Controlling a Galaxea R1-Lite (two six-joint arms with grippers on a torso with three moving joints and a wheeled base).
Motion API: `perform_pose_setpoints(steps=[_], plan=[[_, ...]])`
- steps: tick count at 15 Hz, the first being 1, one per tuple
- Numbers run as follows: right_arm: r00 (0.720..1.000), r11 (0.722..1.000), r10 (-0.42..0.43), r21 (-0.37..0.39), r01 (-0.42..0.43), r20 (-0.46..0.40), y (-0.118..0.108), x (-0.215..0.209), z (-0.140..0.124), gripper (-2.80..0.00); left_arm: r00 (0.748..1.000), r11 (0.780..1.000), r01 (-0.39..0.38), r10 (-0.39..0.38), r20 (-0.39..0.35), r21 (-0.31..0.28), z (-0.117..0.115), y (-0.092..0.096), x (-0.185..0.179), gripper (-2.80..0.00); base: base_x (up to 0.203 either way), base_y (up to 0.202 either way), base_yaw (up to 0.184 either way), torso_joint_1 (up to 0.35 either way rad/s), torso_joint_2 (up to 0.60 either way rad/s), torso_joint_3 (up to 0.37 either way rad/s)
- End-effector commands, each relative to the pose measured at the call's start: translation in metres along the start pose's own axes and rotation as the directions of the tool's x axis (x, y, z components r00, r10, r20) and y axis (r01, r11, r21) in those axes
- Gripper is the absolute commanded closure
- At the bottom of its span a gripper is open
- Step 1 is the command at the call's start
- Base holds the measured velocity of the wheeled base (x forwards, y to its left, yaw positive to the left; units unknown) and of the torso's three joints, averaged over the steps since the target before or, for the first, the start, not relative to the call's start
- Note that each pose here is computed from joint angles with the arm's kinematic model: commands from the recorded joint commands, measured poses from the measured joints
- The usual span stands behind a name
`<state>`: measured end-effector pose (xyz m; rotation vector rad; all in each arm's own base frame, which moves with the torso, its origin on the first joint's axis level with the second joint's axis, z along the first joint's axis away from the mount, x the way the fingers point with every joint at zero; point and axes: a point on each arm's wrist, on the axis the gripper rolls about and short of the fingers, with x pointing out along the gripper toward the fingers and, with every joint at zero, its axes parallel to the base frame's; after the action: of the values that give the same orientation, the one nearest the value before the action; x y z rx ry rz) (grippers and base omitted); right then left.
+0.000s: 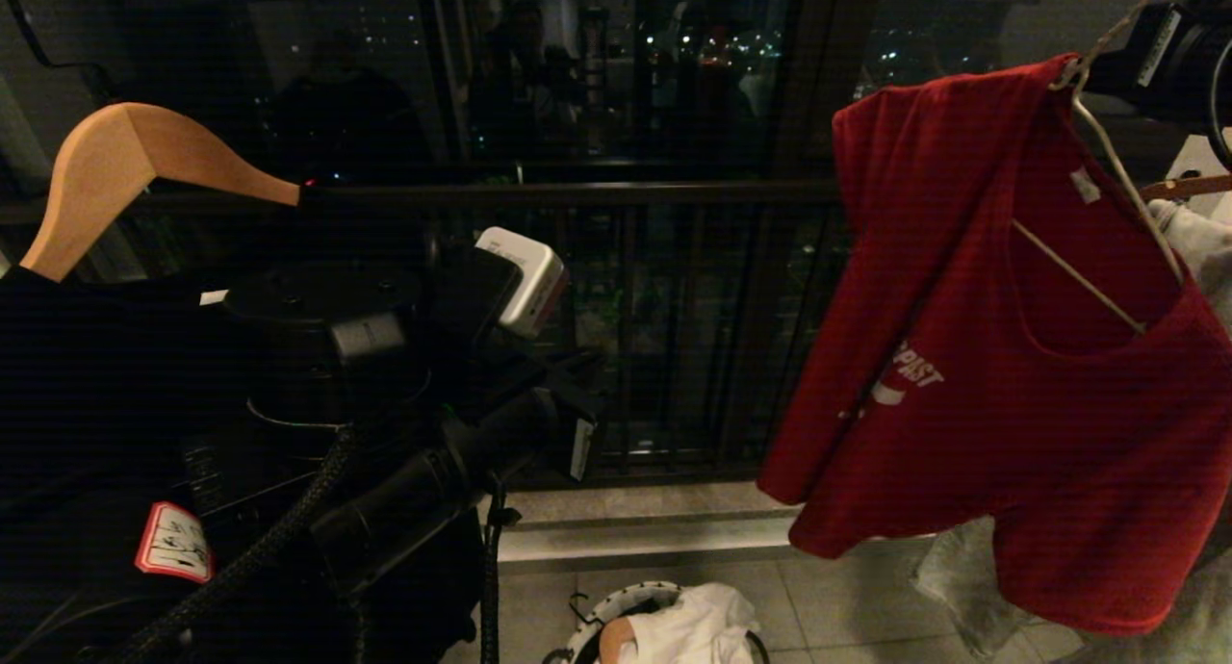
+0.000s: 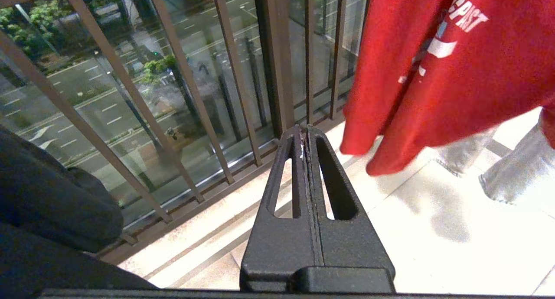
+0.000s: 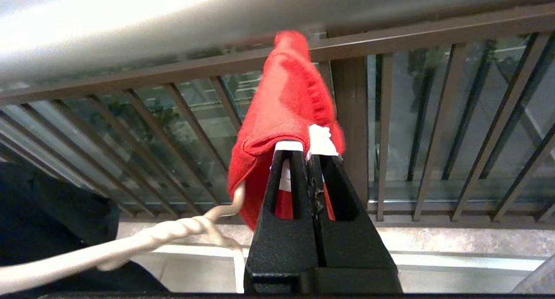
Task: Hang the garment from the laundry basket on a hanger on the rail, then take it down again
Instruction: Take the clothes off the clothes rack
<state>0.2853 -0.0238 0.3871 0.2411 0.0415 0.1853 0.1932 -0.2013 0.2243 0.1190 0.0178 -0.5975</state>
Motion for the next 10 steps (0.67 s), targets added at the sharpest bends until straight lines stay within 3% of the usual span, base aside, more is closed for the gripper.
perform_pose_setpoints(steps=[1,10], plan=[[1.0,1.0,-0.001,0.01,0.001,0.0,-0.004,0.009,-0.002,0.0,1.0,1.0,0.0,0.0,-0.001,0.0,-0.001,-0.001,0.001,0.0,0.0,0.0,0.0,0.0,0.0,0.0],[1.0,0.99,-0.007,0.141,0.011,-0.029,-0.009,0.02,-0.012,0.0,1.0,1.0,0.003,-0.003,-0.008,0.002,-0.003,-0.002,0.002,0.0,0.0,0.0,0.0,0.0,0.0,0.0]])
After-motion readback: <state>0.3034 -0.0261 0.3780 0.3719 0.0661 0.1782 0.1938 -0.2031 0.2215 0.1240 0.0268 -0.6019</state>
